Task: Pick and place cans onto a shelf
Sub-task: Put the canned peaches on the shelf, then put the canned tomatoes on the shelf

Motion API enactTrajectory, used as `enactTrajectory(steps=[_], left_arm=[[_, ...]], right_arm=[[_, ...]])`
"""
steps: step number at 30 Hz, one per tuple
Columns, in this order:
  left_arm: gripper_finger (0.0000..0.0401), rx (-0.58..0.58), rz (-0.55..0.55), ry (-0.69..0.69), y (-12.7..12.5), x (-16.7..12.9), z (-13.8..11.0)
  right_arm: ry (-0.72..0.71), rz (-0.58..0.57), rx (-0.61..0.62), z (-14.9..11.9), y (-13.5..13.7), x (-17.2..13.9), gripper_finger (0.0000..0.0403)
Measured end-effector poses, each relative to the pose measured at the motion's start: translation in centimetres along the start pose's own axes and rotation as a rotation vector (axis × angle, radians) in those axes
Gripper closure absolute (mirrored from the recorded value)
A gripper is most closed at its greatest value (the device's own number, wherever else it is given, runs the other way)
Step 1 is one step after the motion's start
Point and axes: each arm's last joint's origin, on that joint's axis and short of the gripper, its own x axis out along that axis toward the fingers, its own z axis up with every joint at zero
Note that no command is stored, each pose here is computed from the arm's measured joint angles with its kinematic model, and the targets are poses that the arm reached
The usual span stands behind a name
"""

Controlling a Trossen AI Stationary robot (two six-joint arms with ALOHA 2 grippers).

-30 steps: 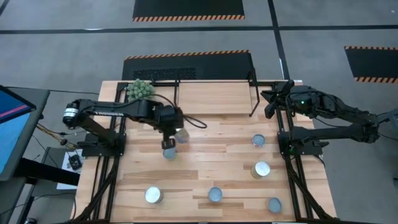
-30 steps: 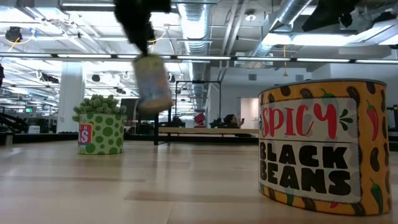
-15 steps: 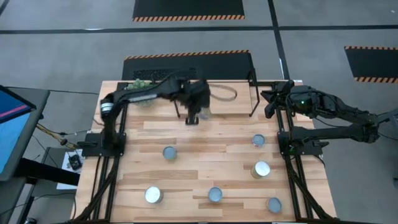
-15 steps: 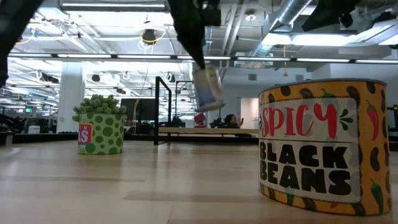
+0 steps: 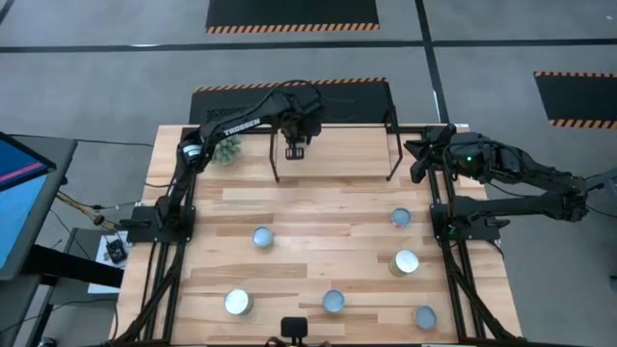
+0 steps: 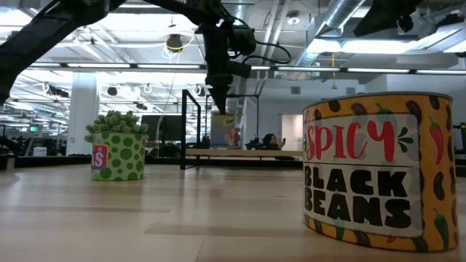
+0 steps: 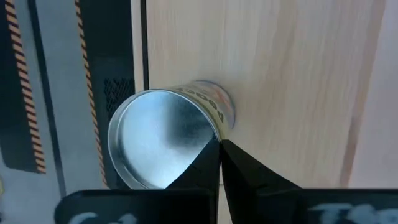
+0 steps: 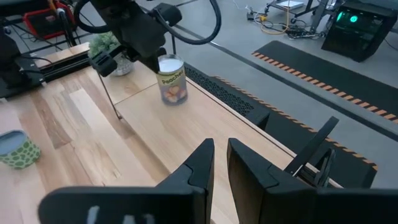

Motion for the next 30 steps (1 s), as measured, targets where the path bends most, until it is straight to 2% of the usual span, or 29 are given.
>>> enactTrajectory(steps=[8, 15, 25, 30], left_arm=[[0.0401, 0.017, -0.012, 0.053, -0.1, 0.0, -0.5], [0.0398, 0.002, -0.005, 0.041, 0.0, 0.0, -0.5], [0.0328, -0.028, 0.016, 0.048, 0.2, -0.2, -0.6], [0.0302, -0.073, 0.026, 0.013, -0.6, -2.6, 0.0]], right_arm=[[-0.001, -0.002, 0.001, 0.0, 0.0, 0.0, 0.0333], [0.000, 0.000, 0.002, 0.0, 0.0, 0.0, 0.0333], [0.002, 0.000, 0.001, 0.0, 0.0, 0.0, 0.0333], [0.014, -0.003, -0.006, -0.1, 0.0, 0.0, 0.0333]])
